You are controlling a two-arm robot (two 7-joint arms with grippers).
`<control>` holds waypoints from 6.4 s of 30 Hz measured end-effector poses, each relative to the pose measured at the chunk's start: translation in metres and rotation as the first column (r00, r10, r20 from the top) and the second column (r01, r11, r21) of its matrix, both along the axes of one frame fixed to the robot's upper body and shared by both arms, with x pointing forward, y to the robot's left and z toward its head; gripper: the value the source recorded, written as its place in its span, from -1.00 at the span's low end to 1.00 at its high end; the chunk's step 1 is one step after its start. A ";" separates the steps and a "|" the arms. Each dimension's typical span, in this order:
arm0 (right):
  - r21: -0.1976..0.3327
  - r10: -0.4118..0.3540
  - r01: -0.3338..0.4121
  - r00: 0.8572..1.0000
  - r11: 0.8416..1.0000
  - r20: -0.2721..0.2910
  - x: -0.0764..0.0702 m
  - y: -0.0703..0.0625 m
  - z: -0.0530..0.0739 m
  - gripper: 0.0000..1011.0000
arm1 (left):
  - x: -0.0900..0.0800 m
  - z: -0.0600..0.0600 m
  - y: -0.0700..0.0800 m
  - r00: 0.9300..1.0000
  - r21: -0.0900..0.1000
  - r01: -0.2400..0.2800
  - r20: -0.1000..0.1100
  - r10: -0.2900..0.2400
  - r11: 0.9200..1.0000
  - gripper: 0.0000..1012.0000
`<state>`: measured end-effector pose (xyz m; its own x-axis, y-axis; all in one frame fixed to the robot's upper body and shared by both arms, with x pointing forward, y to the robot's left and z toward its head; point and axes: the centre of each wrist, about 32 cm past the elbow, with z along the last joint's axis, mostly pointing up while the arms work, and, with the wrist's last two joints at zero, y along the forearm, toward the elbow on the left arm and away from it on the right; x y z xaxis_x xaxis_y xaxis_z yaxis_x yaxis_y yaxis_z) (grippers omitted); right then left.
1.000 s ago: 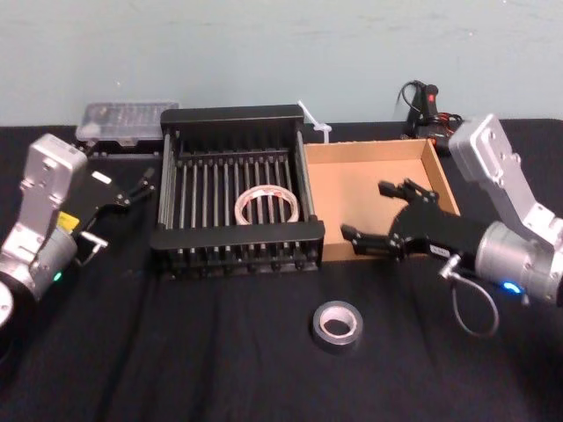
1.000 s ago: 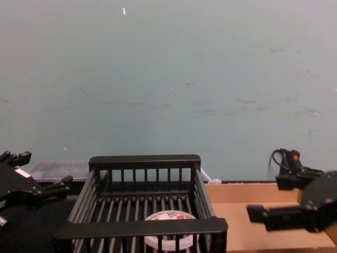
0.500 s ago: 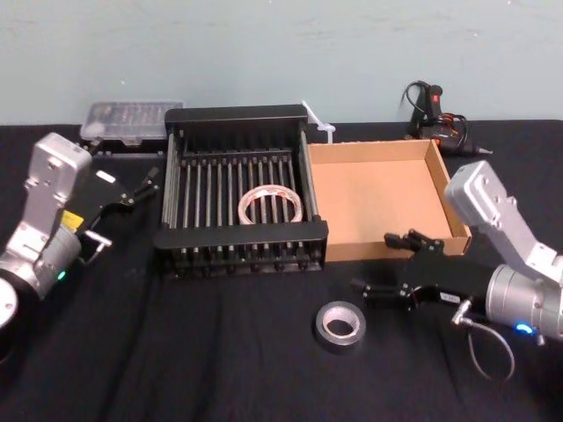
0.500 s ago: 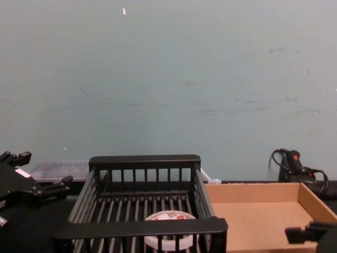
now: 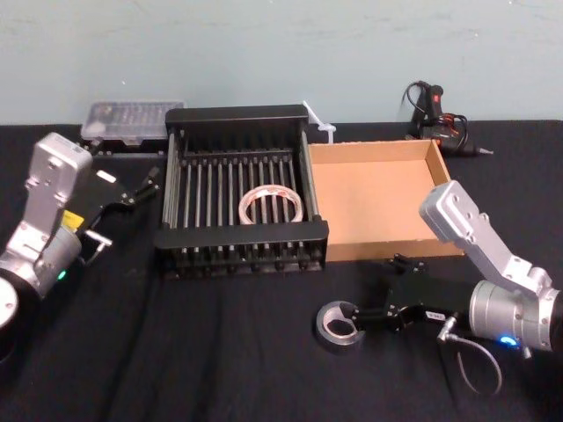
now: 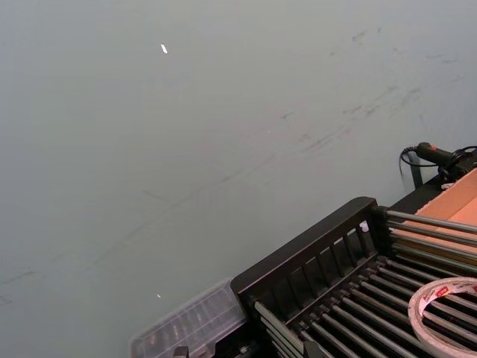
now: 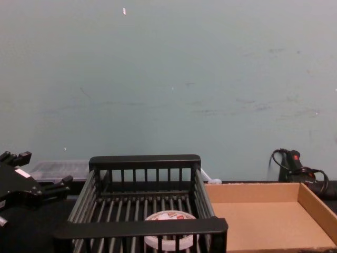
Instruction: Pick up the white tape and place it into the black box , Pick up the silver tape and place it into the brown box.
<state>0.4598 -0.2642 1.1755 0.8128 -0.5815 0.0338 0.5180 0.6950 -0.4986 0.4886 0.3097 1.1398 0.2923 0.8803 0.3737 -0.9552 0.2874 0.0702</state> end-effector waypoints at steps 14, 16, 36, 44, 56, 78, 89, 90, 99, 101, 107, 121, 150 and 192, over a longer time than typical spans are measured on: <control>-0.021 0.016 -0.016 1.000 1.000 -0.020 0.002 0.003 -0.006 0.98 | 0.000 0.000 0.000 1.000 0.000 0.000 0.000 0.000 1.000 0.98; -0.023 0.018 -0.018 1.000 1.000 -0.023 0.002 0.004 -0.007 0.98 | 0.000 0.000 0.000 1.000 0.000 0.000 0.000 0.000 1.000 0.98; -0.034 0.017 -0.019 0.999 0.999 -0.049 0.007 0.009 -0.014 0.98 | 0.000 0.000 0.000 1.000 0.000 0.000 0.000 0.000 1.000 0.98; -0.033 0.015 -0.017 0.999 0.999 -0.050 0.008 0.009 -0.015 0.98 | 0.000 0.000 0.000 1.000 0.000 0.000 0.000 0.000 1.000 0.98; -0.033 0.014 -0.016 0.999 0.999 -0.048 0.007 0.008 -0.014 0.86 | 0.000 0.000 0.000 1.000 0.000 0.000 0.000 0.000 1.000 0.98; -0.033 0.015 -0.016 0.999 0.999 -0.048 0.007 0.008 -0.014 -0.52 | 0.000 0.000 0.000 1.000 0.000 0.000 0.000 0.000 1.000 0.98; -0.033 0.015 -0.017 0.999 0.999 -0.048 0.007 0.008 -0.014 -0.69 | 0.000 0.000 0.000 1.000 0.000 0.000 0.000 0.000 1.000 0.98; -0.033 0.016 -0.018 0.999 0.999 -0.046 0.007 0.008 -0.014 -0.69 | 0.000 0.000 0.000 1.000 0.000 0.000 0.000 0.000 1.000 0.98; 0.006 0.007 -0.007 1.000 1.000 -0.013 0.005 0.002 -0.004 -0.69 | 0.000 0.000 0.000 1.000 0.000 0.000 0.000 0.000 1.000 0.98; 0.019 -0.013 0.013 1.000 1.000 0.004 0.006 -0.001 0.000 -0.69 | 0.000 0.000 0.000 1.000 0.000 0.000 0.000 0.000 1.000 0.98; 0.045 -0.085 0.083 0.995 0.996 0.053 0.013 -0.007 0.010 -0.69 | 0.000 0.000 0.000 1.000 0.000 0.000 0.000 0.000 1.000 0.98; 0.085 -0.318 0.310 0.942 0.947 0.107 0.047 -0.008 0.016 -0.69 | 0.000 0.000 0.000 1.000 0.000 0.000 0.000 0.000 1.000 0.98; 0.073 -0.418 0.413 0.904 0.908 0.089 0.074 -0.004 0.007 -0.64 | 0.000 0.000 0.000 1.000 0.000 0.000 0.000 0.000 1.000 0.98; 0.161 -0.497 0.470 0.821 0.868 0.281 0.054 0.001 -0.005 0.98 | 0.000 0.000 0.000 1.000 0.000 0.000 0.000 0.000 1.000 0.98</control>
<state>0.5143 -0.2628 1.1707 0.3828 -0.9087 0.1666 0.9136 0.3455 -0.2143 0.4886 0.3097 1.1398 0.2923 0.8803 0.3737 -0.9552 0.2873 0.0703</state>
